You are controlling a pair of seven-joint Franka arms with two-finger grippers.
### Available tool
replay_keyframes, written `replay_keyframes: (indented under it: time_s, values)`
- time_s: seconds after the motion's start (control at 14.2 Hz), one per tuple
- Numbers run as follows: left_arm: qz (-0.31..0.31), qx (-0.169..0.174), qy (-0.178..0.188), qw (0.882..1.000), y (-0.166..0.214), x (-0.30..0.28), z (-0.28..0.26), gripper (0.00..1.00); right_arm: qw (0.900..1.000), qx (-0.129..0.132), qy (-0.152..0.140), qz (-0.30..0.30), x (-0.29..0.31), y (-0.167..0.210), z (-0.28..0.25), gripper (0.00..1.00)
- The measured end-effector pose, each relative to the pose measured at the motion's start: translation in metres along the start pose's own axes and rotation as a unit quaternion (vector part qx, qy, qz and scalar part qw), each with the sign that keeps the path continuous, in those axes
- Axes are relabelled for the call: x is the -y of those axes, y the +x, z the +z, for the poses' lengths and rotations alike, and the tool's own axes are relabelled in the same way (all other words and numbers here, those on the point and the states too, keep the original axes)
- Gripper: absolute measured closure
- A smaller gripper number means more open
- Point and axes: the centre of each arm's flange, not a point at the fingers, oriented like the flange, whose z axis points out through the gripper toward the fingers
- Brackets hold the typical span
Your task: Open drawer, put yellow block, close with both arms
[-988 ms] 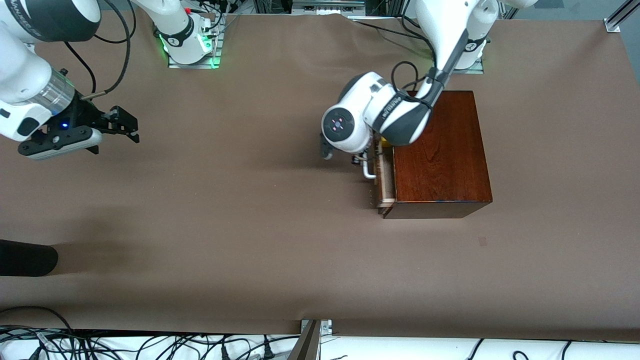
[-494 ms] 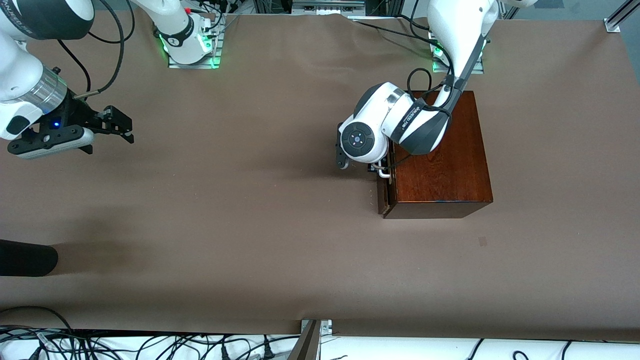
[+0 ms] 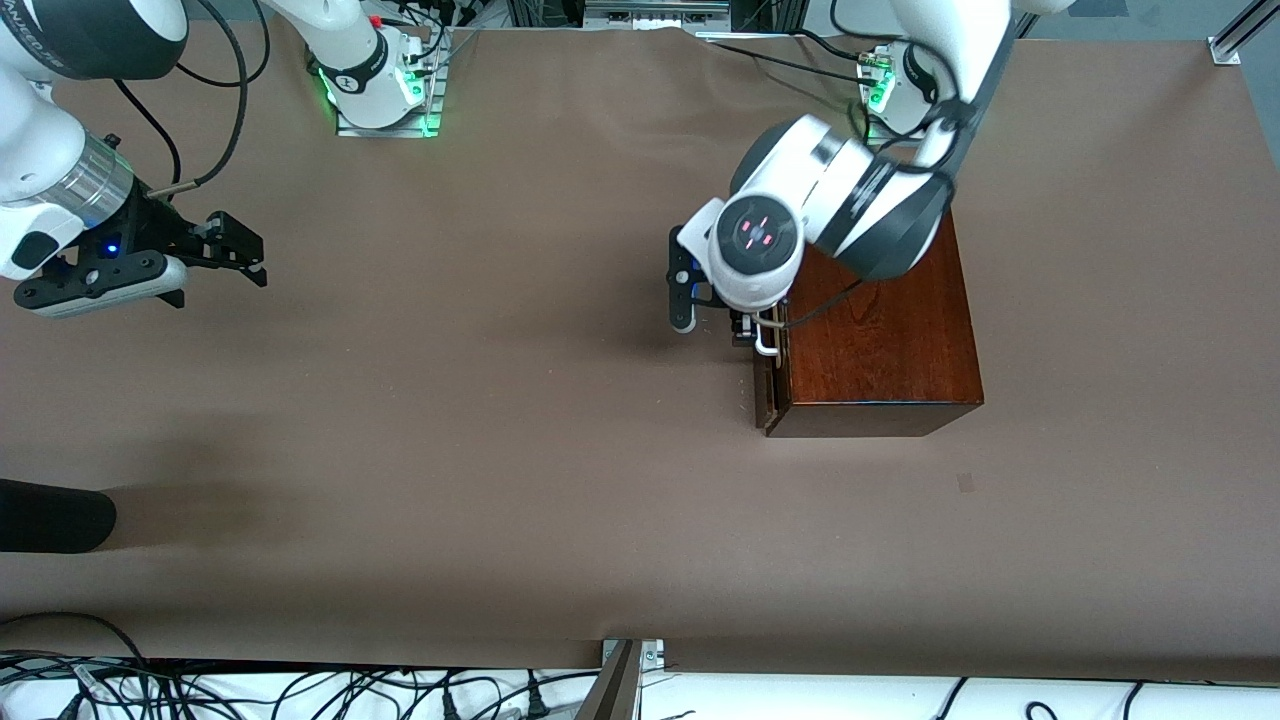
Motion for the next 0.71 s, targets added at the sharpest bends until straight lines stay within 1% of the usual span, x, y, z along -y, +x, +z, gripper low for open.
replay_keyframes:
  time_s: [0.07,0.14,0.21,0.35,0.42,0.49,0.71]
  values:
    - [-0.01,-0.005,0.009,1.0,-0.011,0.003,-0.022,0.0,1.0,0.0,0.0,0.001,-0.002,0.0,0.0,0.0]
    - [-0.024,-0.006,0.015,1.0,-0.03,0.011,-0.042,0.0,1.0,0.0,0.0,0.002,-0.003,0.0,0.0,0.0]
    - [-0.043,-0.003,0.026,0.999,-0.054,0.022,-0.06,0.0,1.0,0.0,0.0,0.003,-0.003,0.0,0.0,0.0]
    - [-0.084,0.006,0.062,0.995,-0.11,0.046,-0.095,0.0,1.0,0.0,0.0,0.003,-0.003,0.0,0.0,0.0]
    - [-0.108,0.008,0.065,0.992,-0.139,0.055,-0.108,0.0,1.0,0.0,0.0,0.003,-0.003,-0.001,0.0,0.0]
    - [-0.128,0.009,0.061,0.99,-0.167,0.062,-0.115,0.0,1.0,0.0,0.0,0.003,-0.003,-0.001,0.0,0.0]
    - [-0.185,0.009,0.047,0.982,-0.236,0.076,-0.116,0.0,1.0,0.0,0.0,0.003,-0.003,-0.001,0.0,0.0]
